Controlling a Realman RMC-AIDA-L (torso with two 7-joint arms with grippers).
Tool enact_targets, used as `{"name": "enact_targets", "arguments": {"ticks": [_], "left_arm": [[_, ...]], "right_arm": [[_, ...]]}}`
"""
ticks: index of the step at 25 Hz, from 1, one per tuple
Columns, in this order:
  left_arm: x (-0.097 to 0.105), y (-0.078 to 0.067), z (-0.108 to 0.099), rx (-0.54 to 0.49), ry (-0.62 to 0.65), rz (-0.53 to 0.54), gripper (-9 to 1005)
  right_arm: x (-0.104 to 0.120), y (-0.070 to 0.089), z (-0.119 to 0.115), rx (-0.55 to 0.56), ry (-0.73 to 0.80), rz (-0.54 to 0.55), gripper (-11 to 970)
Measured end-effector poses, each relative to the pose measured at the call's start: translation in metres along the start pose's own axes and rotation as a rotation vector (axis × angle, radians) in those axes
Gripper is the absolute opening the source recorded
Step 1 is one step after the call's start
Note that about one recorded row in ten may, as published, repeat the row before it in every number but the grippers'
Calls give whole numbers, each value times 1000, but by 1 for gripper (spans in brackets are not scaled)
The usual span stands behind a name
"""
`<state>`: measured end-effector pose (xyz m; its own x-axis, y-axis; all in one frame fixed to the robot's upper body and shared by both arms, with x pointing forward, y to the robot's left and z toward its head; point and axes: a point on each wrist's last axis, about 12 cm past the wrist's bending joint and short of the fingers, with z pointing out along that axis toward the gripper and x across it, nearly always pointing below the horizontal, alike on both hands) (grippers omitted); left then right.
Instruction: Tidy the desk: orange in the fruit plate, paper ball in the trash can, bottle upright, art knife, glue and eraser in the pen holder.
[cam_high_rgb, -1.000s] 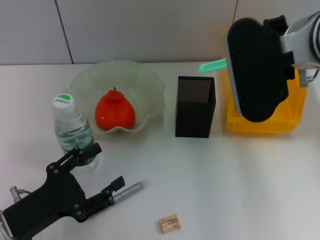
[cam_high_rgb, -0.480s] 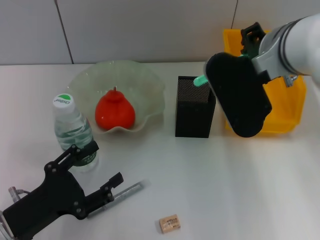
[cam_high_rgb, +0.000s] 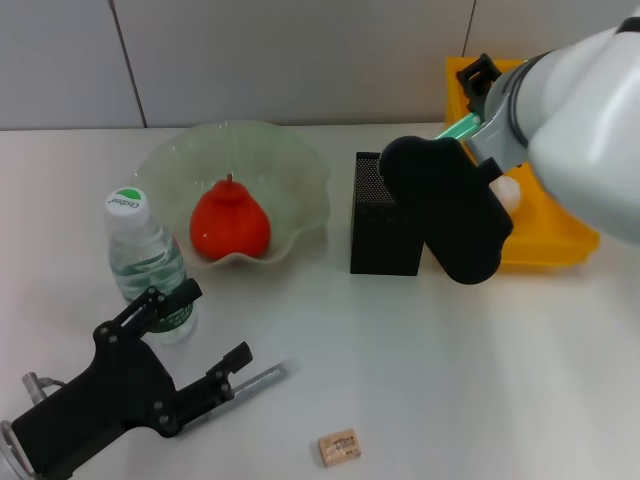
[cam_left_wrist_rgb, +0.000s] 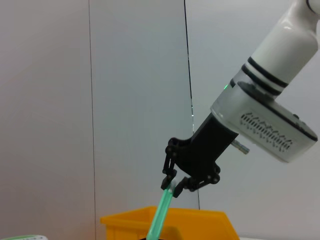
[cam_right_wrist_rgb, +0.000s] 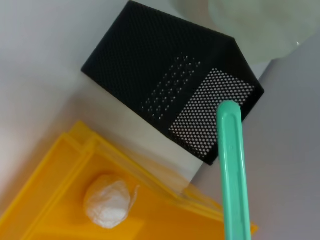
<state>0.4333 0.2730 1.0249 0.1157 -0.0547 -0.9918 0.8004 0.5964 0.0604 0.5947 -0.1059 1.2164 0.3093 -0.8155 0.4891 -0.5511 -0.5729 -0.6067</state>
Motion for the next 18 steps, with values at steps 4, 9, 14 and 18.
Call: {"name": "enact_targets", "arguments": {"ticks": [4,9,14,18], "left_arm": [[0,0,0,-2,-2,2,827],[-1,1,1,-5,-6,4,826],[-1,1,2,-5,-9,5,826],[-1,1,3,-5,-11,4,826]], "right_arm": [[-7,-2,7,-3,19,-48,206],[-12,-5,13,7,29,-86,213],[-19,-8,14,13,23,-109,220],[-24,-9,14,16,16,-123,225]]}}
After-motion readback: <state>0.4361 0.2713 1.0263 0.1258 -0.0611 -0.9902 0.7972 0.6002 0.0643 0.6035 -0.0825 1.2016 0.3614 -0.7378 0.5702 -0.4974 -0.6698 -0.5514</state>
